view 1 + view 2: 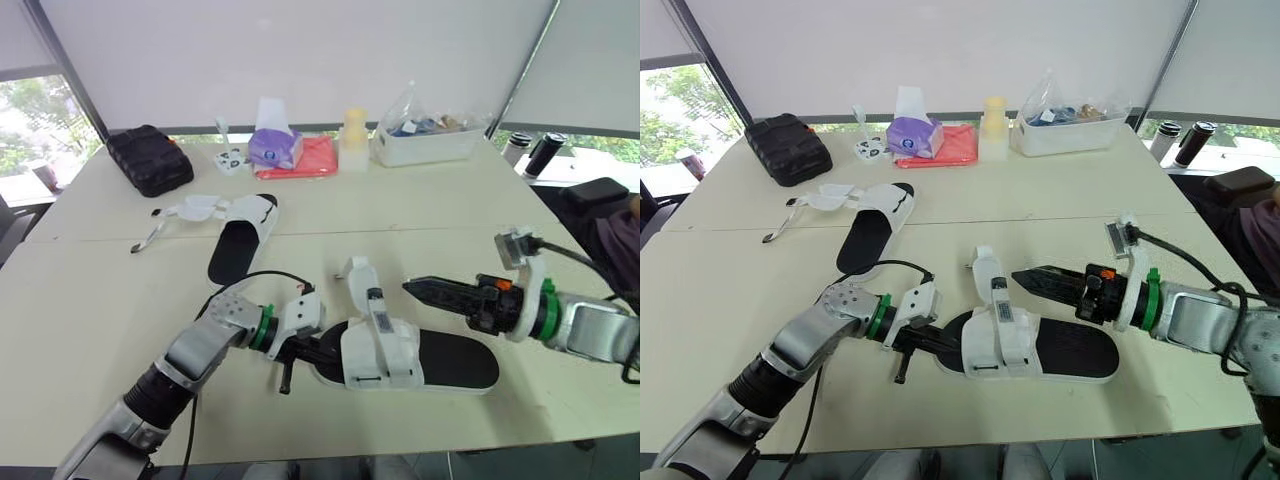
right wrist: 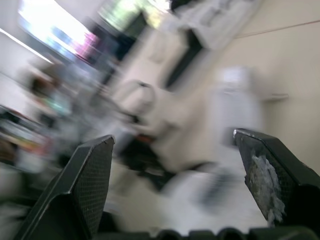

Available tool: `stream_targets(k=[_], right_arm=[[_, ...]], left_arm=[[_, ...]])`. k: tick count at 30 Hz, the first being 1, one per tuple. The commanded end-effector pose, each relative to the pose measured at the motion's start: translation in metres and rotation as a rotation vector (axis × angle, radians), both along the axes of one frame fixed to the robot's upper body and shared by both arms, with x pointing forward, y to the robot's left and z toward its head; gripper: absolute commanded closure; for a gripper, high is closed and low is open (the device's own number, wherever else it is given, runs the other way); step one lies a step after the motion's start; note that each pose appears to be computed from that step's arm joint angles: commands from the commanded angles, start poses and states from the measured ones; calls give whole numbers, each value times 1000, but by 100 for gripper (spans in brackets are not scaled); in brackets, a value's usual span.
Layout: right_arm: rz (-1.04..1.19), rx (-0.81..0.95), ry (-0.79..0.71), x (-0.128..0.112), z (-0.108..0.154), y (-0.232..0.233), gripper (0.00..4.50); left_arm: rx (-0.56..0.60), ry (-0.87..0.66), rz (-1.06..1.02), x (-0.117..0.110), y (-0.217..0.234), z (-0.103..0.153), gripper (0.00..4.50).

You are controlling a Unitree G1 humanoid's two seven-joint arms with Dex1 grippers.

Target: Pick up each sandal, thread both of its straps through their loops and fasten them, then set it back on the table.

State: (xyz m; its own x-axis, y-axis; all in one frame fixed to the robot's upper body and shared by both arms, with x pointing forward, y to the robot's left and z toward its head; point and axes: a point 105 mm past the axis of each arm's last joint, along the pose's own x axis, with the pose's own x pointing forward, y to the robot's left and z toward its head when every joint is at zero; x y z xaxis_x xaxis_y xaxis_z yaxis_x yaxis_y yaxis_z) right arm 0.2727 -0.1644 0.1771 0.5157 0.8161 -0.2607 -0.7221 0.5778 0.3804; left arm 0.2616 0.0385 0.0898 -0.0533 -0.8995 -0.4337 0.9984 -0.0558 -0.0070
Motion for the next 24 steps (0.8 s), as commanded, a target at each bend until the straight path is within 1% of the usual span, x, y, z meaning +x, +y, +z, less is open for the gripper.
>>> stream_targets(k=[1, 4, 7, 12, 15, 17, 19, 20, 21, 22, 24], right_arm=[[88, -84, -35, 7, -9, 10, 38], [127, -122, -5, 15, -21, 14, 38], [148, -111, 44, 19, -27, 14, 38], [205, -56, 102, 17, -27, 22, 38], [217, -44, 111, 18, -26, 25, 115], [225, -34, 119, 17, -25, 27, 205], [237, -24, 132, 15, -24, 28, 317], [240, -16, 138, 15, -24, 29, 355], [243, -11, 142, 14, -23, 29, 409], [241, -3, 147, 14, -23, 29, 448], [236, 10, 153, 14, -21, 28, 448]], left_arm=[[6, -6, -3, 1, -2, -1, 450], [7, -10, 0, 2, -2, -2, 450], [3, -13, 7, 3, -2, -3, 450], [-1, -11, 14, 1, -2, -5, 450], [-4, -13, 27, 1, -1, -6, 450], [-5, -14, 30, 1, -1, -6, 450], [-6, -14, 33, 1, -1, -6, 450], [-7, -15, 34, 1, -1, -6, 450], [-7, -15, 35, 1, -1, -6, 450], [-8, -15, 36, 2, -1, -6, 450], [-9, -17, 37, 2, -1, -6, 450]])
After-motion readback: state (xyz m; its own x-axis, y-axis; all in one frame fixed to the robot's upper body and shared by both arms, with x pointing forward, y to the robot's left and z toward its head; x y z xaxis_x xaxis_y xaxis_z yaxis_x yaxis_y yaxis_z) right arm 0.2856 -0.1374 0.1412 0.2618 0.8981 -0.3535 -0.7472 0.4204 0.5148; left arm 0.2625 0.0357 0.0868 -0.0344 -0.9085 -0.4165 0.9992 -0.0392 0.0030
